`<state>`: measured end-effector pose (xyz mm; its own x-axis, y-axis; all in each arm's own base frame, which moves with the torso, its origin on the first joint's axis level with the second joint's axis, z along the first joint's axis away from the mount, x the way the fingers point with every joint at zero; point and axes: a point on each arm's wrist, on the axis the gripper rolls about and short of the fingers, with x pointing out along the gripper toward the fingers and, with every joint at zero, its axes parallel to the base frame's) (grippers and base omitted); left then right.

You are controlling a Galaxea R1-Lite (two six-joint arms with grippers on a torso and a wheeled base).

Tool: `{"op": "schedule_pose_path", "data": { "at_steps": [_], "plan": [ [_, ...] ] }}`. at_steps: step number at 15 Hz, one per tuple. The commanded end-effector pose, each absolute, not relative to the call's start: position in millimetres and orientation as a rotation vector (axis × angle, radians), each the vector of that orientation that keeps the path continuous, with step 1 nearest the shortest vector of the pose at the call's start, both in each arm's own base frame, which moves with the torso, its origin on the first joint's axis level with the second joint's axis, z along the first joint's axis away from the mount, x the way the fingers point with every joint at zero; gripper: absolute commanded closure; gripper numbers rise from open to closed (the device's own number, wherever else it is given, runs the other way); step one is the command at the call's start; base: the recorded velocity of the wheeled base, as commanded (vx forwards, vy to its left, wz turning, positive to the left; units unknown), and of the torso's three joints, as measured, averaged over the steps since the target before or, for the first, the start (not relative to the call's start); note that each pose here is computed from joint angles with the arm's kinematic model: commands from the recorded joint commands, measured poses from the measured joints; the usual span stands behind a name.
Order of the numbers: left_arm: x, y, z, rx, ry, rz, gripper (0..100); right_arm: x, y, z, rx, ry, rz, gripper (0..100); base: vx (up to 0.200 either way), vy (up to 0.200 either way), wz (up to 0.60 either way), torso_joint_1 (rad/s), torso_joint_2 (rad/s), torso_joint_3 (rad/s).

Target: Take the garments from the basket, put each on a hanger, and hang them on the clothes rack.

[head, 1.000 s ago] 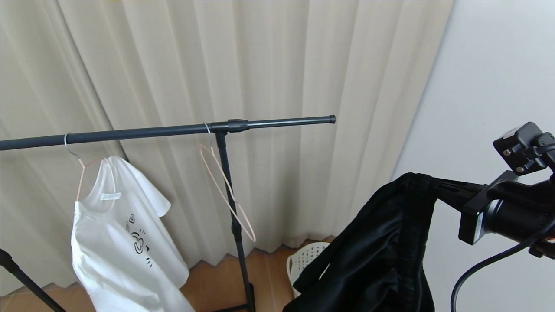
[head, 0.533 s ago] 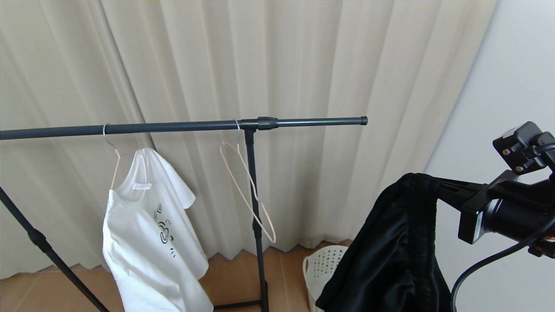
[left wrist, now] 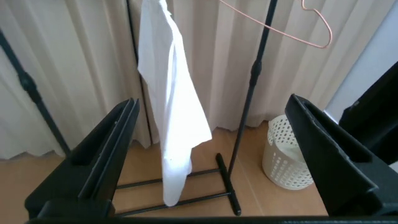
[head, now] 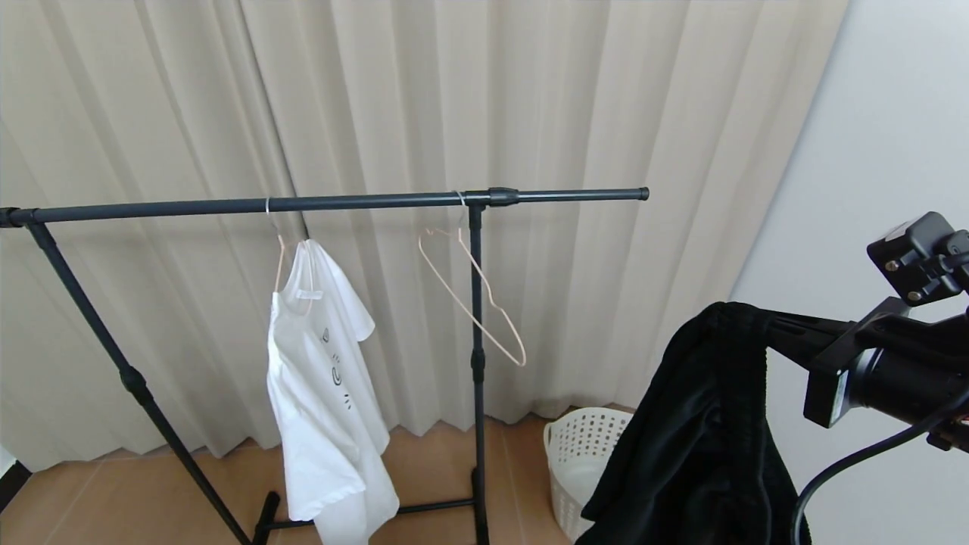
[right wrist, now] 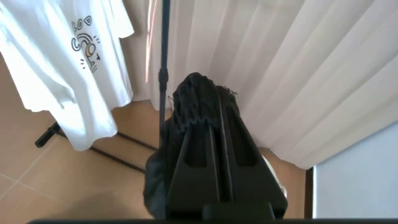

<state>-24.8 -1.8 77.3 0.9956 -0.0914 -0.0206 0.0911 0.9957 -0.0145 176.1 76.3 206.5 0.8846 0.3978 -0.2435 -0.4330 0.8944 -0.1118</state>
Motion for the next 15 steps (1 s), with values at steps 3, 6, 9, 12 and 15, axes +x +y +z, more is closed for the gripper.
{"op": "schedule_pose_path", "data": {
  "at_steps": [3, 6, 9, 12, 15],
  "plan": [
    [-24.7, -1.8, 77.1, -0.013, 0.024, -0.092, 0, 176.7, 76.7, 206.1, -0.166, 0.22, 0.436, 100, 0.0, 0.0, 0.0, 0.0, 0.0, 0.0],
    [-24.7, -1.8, 77.1, -0.013, 0.024, -0.092, 0, 178.0, 77.0, 205.3, -0.167, 0.225, 0.434, 100, 0.0, 0.0, 0.2, 0.001, 0.0, 0.002],
    [-24.7, -1.7, 77.1, -0.013, 0.024, -0.09, 0, 177.4, 76.7, 205.5, -0.167, 0.223, 0.434, 100, 0.0, 0.0, 0.4, 0.006, 0.0, 0.0],
    [-24.6, -1.7, 76.7, -0.013, 0.025, -0.093, 0, 177.2, 77.0, 205.6, -0.164, 0.208, 0.435, 100, 0.0, 0.0, 0.0, 0.0, 0.0, 0.0],
    [-24.7, -1.8, 77.1, -0.004, 0.023, -0.097, 0, 178.3, 77.3, 205.6, -0.158, 0.167, 0.429, 100, 0.0, 0.0, 0.0, 0.0, 0.0, 0.0]
  ]
}}
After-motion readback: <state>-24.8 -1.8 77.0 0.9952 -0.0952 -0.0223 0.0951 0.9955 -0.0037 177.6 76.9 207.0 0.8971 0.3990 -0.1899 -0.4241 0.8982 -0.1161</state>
